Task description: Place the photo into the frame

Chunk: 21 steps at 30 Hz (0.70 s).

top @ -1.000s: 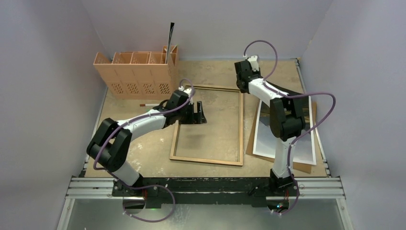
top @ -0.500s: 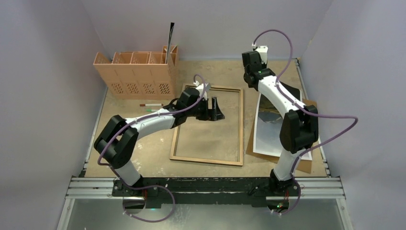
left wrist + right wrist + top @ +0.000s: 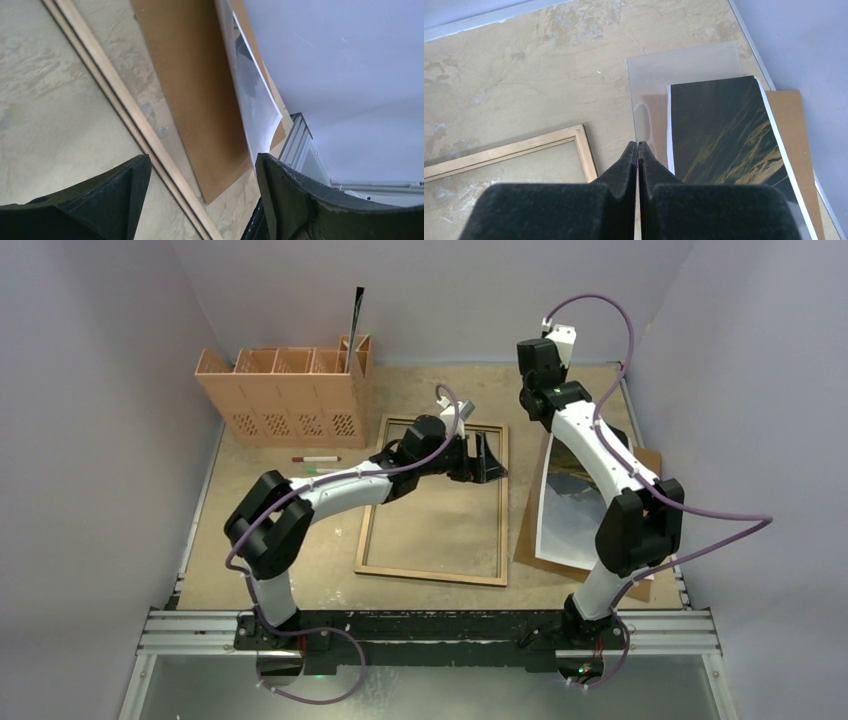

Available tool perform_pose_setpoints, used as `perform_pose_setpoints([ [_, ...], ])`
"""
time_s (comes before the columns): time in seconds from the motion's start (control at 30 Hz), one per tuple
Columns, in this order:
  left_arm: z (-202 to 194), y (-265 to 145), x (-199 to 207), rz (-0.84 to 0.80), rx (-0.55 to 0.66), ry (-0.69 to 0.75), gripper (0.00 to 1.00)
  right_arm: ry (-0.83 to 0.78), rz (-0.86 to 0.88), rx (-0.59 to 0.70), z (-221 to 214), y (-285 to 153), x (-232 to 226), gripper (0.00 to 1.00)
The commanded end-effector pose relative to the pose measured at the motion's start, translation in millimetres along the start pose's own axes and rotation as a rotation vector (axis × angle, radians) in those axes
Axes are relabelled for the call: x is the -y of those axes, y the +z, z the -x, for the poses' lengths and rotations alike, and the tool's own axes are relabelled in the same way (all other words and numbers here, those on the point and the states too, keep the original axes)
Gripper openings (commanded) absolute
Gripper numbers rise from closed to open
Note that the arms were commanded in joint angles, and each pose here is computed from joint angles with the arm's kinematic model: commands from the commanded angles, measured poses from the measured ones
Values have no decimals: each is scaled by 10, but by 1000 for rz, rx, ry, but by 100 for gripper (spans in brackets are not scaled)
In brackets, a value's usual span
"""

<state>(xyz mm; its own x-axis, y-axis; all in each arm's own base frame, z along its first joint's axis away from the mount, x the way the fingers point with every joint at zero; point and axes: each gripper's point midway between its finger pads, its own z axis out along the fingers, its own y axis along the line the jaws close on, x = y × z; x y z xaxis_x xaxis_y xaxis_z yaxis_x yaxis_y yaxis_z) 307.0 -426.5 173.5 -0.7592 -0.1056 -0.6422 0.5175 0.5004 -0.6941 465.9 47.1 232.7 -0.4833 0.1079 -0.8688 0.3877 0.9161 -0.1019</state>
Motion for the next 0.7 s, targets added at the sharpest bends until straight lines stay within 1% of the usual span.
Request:
perform_pose_setpoints([
  [0.0, 247, 220, 273, -65, 86, 16, 80, 84, 45, 52, 321, -226, 38, 0],
  [0.13, 257, 451, 320, -75, 97, -7, 80, 90, 71, 39, 304, -249, 7, 0],
  [0.3, 322, 683, 461, -139, 143, -53, 80, 94, 102, 24, 296, -262, -50, 0],
  [0.37, 327, 767, 430, -131, 161, -80, 79, 95, 105, 23, 309, -269, -52, 0],
  [0.5, 264, 934, 352, -126, 156, -138, 73, 95, 109, 20, 333, -261, -40, 0],
  [0.67, 178, 1048, 470, -195, 162, -211, 64, 101, 123, 11, 331, -244, -65, 0],
])
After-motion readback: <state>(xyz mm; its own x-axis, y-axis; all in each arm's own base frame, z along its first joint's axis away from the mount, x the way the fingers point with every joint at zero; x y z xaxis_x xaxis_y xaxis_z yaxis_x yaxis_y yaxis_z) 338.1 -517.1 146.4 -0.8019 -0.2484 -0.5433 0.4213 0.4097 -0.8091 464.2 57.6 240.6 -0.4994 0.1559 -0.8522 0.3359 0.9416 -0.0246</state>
